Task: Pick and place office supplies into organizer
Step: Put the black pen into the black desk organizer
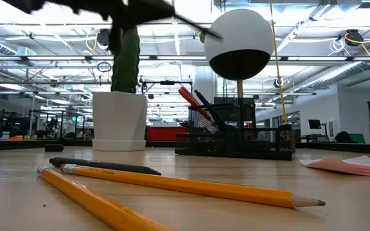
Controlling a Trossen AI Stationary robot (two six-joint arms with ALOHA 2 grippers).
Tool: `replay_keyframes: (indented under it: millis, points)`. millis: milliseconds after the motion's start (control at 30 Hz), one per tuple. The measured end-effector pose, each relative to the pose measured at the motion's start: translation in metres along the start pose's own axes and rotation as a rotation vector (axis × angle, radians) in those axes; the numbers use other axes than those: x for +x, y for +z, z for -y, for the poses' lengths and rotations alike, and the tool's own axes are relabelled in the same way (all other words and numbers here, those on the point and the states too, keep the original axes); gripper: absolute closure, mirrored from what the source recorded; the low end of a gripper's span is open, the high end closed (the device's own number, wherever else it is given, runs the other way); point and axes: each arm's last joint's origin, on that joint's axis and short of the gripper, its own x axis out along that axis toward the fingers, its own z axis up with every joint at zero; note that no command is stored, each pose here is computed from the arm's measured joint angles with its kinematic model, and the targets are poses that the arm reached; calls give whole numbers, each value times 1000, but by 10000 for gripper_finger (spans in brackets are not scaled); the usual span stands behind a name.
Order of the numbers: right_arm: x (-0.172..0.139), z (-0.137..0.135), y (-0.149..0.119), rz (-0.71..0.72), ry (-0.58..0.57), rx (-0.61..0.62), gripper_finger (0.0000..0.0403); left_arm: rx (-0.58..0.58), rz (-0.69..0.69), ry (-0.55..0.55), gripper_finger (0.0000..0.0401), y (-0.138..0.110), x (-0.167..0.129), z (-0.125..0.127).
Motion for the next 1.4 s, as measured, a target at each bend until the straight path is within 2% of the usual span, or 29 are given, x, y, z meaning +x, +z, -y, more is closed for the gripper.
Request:
replay_keyframes:
  millis: [167,400,567,667,767,1000,1167,1400]
  points:
    - [-24,-6,-1,41,-41,-21,310,-23,-99,52,364,21,23,-20]
    - [-38,-8,-2,65,-57,-23,310,39,-248,197,364,68,42,-33]
    - [-37,-8,-2,64,-60,-24,310,42,-294,129,364,96,57,-38]
    - [-37,-8,-2,66,-64,-17,310,41,-367,137,364,95,74,-46]
    - [-37,-7,-2,71,-89,8,313,49,-461,194,364,89,91,-55]
    - [-37,-7,-2,70,-87,16,314,109,-579,232,358,74,124,-59]
    - [-37,-8,-3,70,-80,28,314,152,-558,252,361,73,140,-58]
    - [-36,-7,-14,66,-80,39,314,142,-582,291,306,74,141,-65]
